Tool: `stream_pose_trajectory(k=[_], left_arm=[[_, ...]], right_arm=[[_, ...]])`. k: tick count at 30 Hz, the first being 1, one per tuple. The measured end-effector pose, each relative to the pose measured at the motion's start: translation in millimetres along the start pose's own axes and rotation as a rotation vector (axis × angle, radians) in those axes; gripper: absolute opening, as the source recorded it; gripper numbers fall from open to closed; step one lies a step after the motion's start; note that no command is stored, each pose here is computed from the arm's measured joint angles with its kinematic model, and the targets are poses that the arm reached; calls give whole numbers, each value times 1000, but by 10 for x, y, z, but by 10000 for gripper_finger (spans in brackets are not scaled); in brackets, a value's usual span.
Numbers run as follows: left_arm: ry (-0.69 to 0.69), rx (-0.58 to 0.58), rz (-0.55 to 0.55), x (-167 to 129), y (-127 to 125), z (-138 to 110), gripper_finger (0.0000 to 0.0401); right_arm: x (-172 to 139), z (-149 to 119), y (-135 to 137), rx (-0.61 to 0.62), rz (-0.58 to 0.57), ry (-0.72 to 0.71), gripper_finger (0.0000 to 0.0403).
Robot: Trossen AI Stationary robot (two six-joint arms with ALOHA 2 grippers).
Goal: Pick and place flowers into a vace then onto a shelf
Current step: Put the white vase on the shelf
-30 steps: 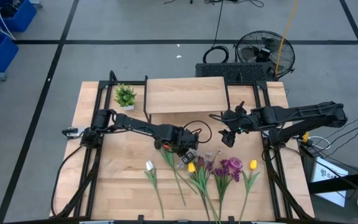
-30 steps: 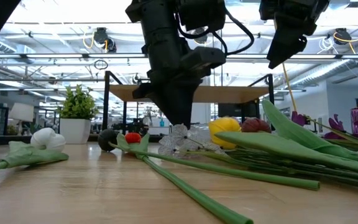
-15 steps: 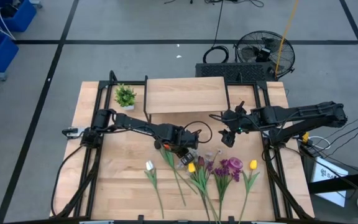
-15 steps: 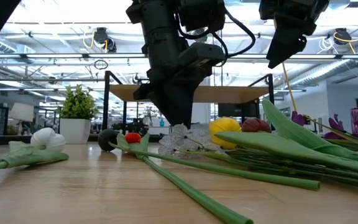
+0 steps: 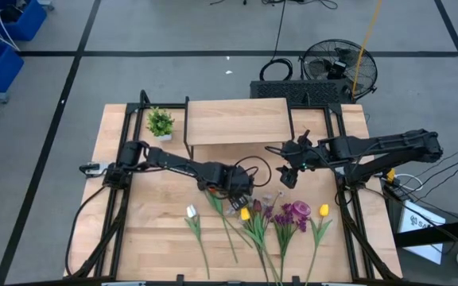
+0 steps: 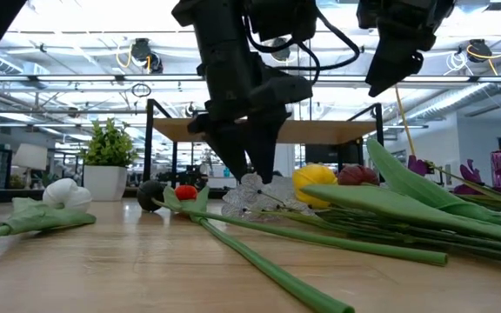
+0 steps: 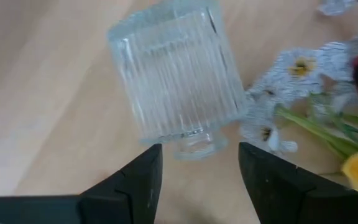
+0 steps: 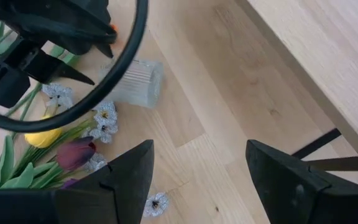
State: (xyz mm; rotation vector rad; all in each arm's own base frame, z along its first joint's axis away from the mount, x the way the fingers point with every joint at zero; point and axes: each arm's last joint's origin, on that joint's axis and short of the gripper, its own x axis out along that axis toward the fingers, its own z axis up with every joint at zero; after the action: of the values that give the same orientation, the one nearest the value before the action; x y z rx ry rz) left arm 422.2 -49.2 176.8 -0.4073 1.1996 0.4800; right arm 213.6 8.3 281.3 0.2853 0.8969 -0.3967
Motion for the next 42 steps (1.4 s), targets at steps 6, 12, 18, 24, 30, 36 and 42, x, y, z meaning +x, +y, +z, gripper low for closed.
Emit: stream_pose_trajectory(k=[6, 12, 18, 24, 30, 36, 42], left_arm=[[-35, -1, 40, -2, -12, -10, 218], [-43, -10, 53, 6, 20, 16, 218], [-19, -21, 34, 33, 51, 22, 218], [-2, -22, 19, 38, 50, 13, 218], [13, -41, 13, 94, 102, 49, 218], [13, -40, -11, 143, 135, 103, 218], [111, -18, 21, 242, 185, 21, 218]], right_arm=[[11, 15, 11, 3, 6, -12, 247], [231, 32, 85, 32, 112, -66, 247], [710, -158, 35, 153, 160, -125, 247], [1011, -320, -42, 221, 298, -189, 247], [1193, -422, -83, 286, 339, -239, 247], [1341, -404, -60, 296, 357, -274, 247], [1446, -461, -52, 333, 373, -234, 247]])
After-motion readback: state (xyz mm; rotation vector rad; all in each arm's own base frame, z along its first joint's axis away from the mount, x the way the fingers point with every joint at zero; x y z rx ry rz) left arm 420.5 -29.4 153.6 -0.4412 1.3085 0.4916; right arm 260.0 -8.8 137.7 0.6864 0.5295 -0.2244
